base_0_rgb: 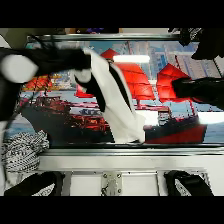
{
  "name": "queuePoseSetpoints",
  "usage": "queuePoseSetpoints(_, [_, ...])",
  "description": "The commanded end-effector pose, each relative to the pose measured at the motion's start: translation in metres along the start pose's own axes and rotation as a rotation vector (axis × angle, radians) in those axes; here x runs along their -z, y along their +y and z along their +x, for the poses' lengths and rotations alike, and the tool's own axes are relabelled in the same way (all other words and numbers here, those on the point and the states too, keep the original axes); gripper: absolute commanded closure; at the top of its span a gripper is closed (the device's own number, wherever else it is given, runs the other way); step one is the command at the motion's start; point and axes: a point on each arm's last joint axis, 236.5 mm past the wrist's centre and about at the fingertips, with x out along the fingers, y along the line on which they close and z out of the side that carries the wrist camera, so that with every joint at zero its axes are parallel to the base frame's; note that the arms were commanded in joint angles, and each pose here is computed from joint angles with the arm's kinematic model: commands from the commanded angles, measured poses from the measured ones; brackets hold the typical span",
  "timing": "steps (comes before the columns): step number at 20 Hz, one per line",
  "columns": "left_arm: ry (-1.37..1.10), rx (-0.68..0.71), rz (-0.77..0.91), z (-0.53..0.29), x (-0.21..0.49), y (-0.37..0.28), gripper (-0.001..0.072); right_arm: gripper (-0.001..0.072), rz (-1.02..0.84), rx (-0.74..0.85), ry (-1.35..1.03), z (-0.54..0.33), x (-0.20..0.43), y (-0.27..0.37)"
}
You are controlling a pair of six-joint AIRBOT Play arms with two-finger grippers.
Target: Fold the clothes and pants, and hang the long-sleeved shirts on hangers.
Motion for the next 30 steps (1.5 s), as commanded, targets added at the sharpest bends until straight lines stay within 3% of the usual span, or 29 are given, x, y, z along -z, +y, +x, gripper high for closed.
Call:
queuePoseSetpoints(1, [0.316,-0.129,-0.115,0.074,0.101,0.073,0.0691,0.0058,-0.032,0.016,0.307,0.048,0.072,-0.014])
queuePoseSetpoints(8, [0.46,-0.145,-0.251,0.099,0.153,0.112,0.0691,0.0058,0.22,-0.096,0.696,0.128,0.244,0.003])
queuePoseSetpoints(11, [0.448,-0.144,-0.247,0.101,0.15,0.112,0.0691,0.0058,0.264,-0.226,0.754,0.141,0.275,0.043])
queuePoseSetpoints(14, [0.45,-0.144,-0.247,0.101,0.151,0.112,0.0691,0.0059,0.23,-0.258,0.783,0.155,0.292,0.067])
queuePoseSetpoints(15, [0.453,-0.144,-0.247,0.1,0.152,0.112,0.0691,0.0101,0.217,-0.257,0.786,0.158,0.297,0.07])
queuePoseSetpoints(16, [0.46,-0.145,-0.247,0.099,0.153,0.112,0.0691,0.03,0.203,-0.262,0.782,0.16,0.297,0.071])
queuePoseSetpoints(17, [0.461,-0.144,-0.245,0.095,0.152,0.111,0.0691,0.0608,0.18,-0.268,0.768,0.16,0.292,0.07])
queuePoseSetpoints(18, [0.437,-0.142,-0.243,0.086,0.143,0.109,0.0691,0.0688,0.156,-0.265,0.745,0.158,0.28,0.066])
queuePoseSetpoints(20, [0.312,-0.13,-0.205,0.049,0.096,0.099,0.0691,0.0689,0.069,-0.245,0.634,0.143,0.218,0.049])
queuePoseSetpoints(22, [0.13,-0.096,-0.153,-0.019,0.035,0.077,0.0691,0.0689,-0.031,-0.192,0.421,0.099,0.118,0.029])
queuePoseSetpoints(26, [-0.265,0.023,-0.023,-0.186,-0.041,0.0,0.0691,0.0689,-0.091,-0.104,-0.194,-0.076,-0.071,0.025])
queuePoseSetpoints(30, [-0.489,0.198,0.045,-0.297,-0.042,-0.061,0.0691,0.0689,-0.047,-0.092,-0.551,-0.212,-0.124,0.044])
